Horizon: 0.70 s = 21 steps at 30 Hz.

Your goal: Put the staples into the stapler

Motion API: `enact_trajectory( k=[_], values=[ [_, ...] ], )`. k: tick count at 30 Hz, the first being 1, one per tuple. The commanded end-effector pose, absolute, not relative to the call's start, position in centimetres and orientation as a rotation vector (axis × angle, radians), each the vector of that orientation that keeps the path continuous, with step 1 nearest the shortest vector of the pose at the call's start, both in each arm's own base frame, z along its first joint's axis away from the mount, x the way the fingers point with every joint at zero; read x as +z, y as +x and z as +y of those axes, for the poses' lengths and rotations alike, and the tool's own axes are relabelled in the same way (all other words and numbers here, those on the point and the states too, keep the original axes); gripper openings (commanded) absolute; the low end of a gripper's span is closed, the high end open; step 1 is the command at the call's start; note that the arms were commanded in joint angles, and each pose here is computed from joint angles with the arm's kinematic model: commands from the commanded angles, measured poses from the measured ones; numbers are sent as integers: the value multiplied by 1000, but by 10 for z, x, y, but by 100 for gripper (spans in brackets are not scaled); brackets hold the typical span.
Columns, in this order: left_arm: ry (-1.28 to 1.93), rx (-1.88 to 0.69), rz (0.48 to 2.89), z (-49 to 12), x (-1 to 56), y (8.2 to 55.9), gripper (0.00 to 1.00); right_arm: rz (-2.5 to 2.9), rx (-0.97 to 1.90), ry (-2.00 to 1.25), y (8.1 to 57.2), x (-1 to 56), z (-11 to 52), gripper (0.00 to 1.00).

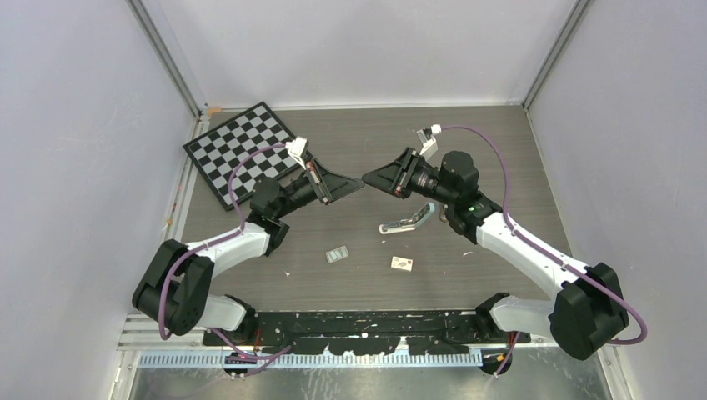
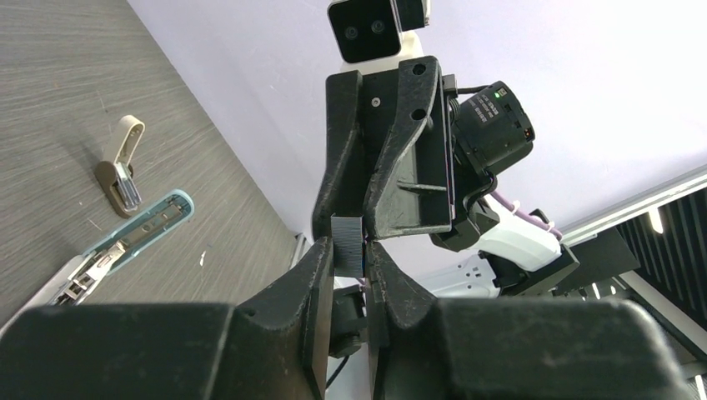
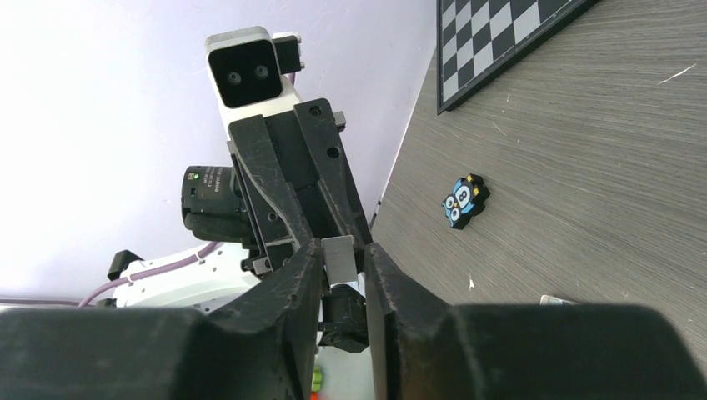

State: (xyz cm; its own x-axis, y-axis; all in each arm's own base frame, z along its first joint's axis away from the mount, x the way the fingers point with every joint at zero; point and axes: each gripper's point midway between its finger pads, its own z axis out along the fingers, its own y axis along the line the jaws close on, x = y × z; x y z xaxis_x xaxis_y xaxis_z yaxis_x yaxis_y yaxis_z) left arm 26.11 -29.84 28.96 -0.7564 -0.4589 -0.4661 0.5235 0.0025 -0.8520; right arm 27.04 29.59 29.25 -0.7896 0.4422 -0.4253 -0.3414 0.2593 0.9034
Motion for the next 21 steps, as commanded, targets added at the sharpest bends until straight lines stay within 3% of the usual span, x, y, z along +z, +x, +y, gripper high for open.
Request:
enact_trajectory(
  k=[1,7,11,13,14,21],
  values=[
    [155,-1787,1527,-296,302,255,19,1866,1616,69,268,302,298,35],
    [233,-1518,1708,-288,272,261,19,1885,1457,125,272,297,279,53],
    [286,-1193,1890,-265,244,268,20,1946,1301,165,274,286,262,76],
    [344,-1047,1923,-254,239,271,20,1979,1236,181,273,279,254,95],
    [365,-971,1950,-247,234,273,20,1989,1203,191,273,276,249,99],
    [512,-521,2164,-224,187,296,21,2045,951,243,274,257,214,100]
  ],
)
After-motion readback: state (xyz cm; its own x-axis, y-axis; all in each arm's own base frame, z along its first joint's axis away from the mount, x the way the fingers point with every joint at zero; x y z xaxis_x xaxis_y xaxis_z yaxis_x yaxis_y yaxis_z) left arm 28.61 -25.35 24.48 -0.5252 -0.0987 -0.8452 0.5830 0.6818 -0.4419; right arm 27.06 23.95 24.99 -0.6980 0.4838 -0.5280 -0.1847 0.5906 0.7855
